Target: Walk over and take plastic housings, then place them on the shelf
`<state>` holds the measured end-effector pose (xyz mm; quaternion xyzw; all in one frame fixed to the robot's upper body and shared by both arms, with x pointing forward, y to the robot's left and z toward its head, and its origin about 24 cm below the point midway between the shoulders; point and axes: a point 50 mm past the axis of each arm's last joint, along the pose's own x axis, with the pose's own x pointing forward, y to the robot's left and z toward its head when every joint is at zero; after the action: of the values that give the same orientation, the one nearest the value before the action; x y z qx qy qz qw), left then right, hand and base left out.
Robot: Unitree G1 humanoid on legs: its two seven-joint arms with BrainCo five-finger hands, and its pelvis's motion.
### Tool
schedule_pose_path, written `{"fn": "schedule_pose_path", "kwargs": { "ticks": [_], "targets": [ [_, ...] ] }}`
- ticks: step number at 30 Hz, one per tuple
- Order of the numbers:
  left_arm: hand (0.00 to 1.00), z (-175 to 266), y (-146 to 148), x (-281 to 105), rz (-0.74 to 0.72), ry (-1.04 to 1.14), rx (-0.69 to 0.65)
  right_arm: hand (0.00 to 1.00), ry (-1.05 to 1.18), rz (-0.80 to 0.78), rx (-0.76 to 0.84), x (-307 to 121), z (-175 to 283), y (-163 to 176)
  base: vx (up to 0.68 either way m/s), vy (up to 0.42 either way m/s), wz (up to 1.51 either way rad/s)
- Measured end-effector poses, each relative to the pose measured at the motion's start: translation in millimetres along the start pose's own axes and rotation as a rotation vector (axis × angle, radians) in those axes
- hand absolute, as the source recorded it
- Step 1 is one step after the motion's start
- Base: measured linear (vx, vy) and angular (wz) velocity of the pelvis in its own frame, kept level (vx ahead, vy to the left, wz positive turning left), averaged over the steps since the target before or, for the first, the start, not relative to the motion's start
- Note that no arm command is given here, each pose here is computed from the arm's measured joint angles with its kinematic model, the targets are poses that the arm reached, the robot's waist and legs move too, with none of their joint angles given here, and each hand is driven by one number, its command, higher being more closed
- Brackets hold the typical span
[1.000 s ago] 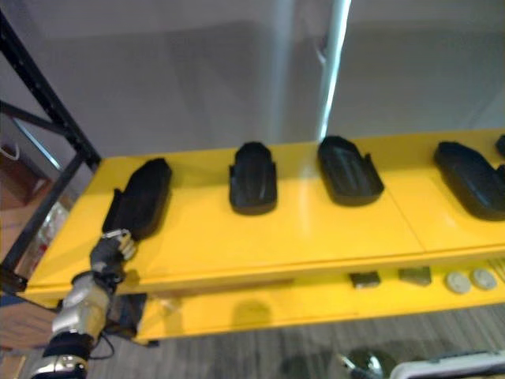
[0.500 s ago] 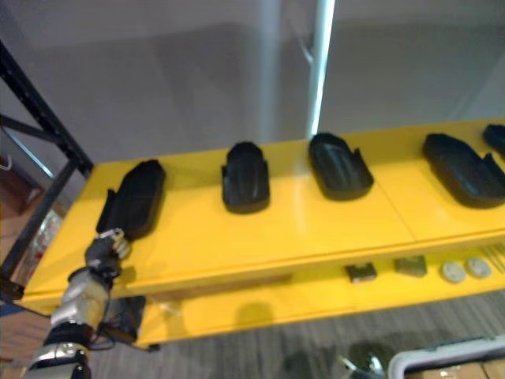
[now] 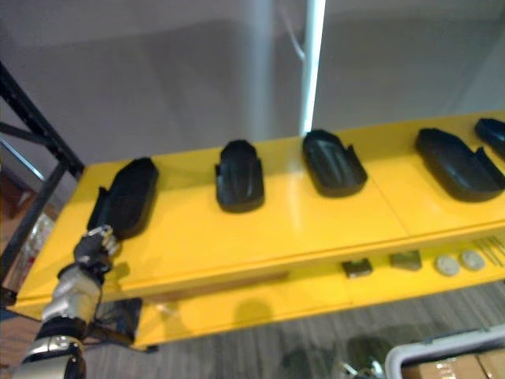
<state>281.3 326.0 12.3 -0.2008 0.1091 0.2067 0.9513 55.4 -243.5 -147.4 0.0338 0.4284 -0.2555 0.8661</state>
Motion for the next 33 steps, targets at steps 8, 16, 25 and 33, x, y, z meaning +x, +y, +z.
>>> {"fn": "schedule_pose_path", "kwargs": {
  "ticks": [8, 16, 25, 33],
  "targets": [
    [1.00, 7.6, 5.4, 2.5, 0.030, 0.000, -0.003, 0.00, 0.001, 0.019, -0.029, -0.9, -0.9, -2.7, -0.01, -0.005, -0.05],
    [1.00, 32.2, -8.3, -14.4, -0.097, -0.215, 0.015, 0.00, 0.015, 0.035, -0.010, -4.2, -7.0, 7.5, 0.00, -0.015, 0.16],
    [1.00, -9.8, 25.4, -110.6, 0.028, -0.370, -0.118, 0.00, 0.014, -0.001, 0.058, -6.3, -6.9, 21.3, -0.01, -0.013, 0.44],
    [0.00, -92.5, 52.7, -136.1, 0.282, -0.063, -0.032, 0.00, -0.037, 0.038, 0.108, 7.4, 20.5, 40.6, -0.03, -0.008, 0.39]
  ]
}}
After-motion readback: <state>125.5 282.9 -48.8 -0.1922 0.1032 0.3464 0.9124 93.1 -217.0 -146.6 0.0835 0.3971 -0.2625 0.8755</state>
